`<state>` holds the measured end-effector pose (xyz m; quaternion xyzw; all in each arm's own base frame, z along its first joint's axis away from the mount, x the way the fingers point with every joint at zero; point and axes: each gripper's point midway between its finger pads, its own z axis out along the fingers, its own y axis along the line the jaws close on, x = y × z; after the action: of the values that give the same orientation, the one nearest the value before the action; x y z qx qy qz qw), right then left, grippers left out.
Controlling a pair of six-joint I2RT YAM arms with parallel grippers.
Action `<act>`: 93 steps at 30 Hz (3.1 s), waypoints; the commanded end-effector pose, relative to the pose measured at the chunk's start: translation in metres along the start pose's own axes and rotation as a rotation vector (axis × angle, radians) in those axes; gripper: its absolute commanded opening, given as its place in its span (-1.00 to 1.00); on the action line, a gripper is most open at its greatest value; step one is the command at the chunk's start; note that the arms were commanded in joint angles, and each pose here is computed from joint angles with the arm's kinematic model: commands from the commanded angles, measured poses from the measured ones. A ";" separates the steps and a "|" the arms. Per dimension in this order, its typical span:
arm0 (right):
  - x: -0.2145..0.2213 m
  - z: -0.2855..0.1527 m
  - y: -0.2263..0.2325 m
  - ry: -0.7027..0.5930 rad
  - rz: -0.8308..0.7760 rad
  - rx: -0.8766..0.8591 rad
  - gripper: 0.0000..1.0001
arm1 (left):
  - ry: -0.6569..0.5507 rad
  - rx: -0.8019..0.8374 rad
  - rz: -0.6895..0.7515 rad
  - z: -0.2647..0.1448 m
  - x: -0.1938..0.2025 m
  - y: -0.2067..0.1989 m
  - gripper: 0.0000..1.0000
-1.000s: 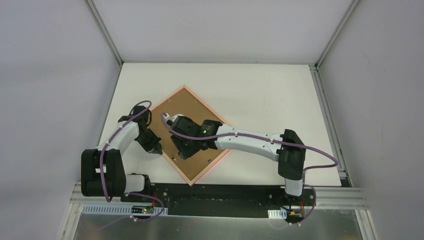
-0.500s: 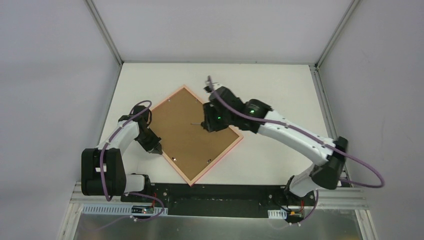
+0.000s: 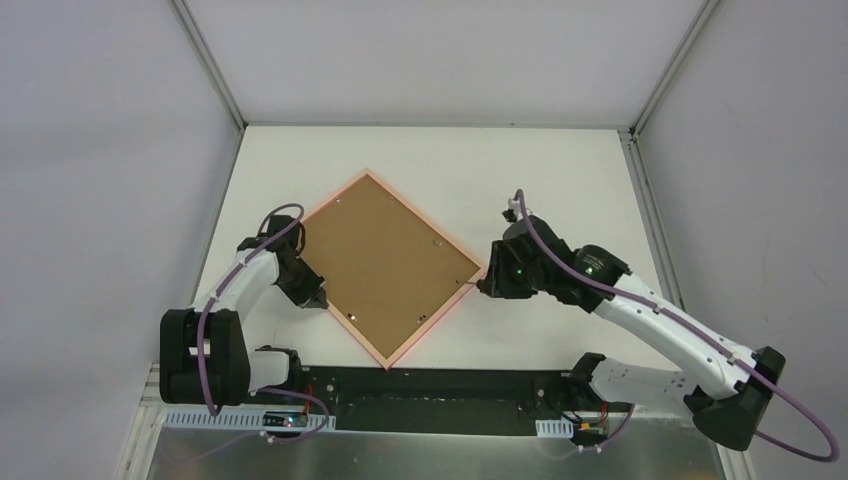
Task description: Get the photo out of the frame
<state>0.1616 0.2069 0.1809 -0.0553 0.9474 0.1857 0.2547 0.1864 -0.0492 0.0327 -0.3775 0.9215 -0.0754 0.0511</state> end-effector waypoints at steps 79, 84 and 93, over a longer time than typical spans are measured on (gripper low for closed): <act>-0.205 0.207 0.057 -0.006 0.139 -0.149 -1.00 | 0.119 0.099 0.201 0.034 -0.159 -0.083 0.09; -0.210 0.217 0.056 -0.008 0.138 -0.142 -1.00 | 0.139 0.071 0.206 0.037 -0.154 -0.076 0.08; -0.210 0.227 0.081 0.048 0.141 -0.257 -1.00 | 0.166 0.055 0.198 0.040 -0.151 -0.071 -0.08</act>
<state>0.4295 0.3483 0.1222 -0.0069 0.9346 0.2784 0.2214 0.3744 0.0094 0.0293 -0.2627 0.9538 -0.1331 0.0600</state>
